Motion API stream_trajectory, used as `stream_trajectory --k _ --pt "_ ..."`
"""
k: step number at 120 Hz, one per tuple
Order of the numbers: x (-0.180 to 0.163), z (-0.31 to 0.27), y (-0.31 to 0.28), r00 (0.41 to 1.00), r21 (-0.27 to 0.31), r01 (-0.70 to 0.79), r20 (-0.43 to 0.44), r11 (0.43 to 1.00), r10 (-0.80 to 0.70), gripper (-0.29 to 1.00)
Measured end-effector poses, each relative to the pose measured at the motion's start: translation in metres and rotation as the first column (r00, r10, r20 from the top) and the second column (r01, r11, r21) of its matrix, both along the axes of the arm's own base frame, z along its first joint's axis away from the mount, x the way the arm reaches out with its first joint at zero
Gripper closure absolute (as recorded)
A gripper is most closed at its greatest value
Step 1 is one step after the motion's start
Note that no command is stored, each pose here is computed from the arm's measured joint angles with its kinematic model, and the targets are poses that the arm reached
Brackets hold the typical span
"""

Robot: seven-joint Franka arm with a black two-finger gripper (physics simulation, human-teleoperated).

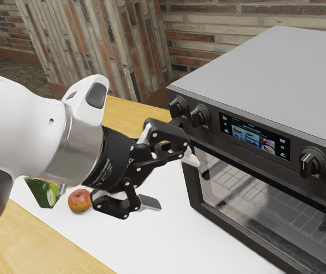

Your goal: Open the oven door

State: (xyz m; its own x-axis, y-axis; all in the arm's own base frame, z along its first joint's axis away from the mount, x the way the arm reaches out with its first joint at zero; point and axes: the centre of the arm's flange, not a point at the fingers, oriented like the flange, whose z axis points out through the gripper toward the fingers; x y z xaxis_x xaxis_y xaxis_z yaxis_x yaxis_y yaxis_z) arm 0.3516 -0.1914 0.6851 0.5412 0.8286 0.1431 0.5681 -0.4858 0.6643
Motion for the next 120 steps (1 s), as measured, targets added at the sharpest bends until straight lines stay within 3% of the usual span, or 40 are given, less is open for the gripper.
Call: stream_trajectory --k 44,72,120 --pt "0.05 -0.021 0.011 0.983 -0.064 -0.181 -0.031 0.981 0.18 0.0" --pt "0.043 -0.023 0.011 0.979 -0.11 -0.203 -0.026 0.973 0.201 0.0" --pt "0.091 -0.041 0.015 0.967 -0.108 -0.255 -0.053 0.961 0.25 0.0"
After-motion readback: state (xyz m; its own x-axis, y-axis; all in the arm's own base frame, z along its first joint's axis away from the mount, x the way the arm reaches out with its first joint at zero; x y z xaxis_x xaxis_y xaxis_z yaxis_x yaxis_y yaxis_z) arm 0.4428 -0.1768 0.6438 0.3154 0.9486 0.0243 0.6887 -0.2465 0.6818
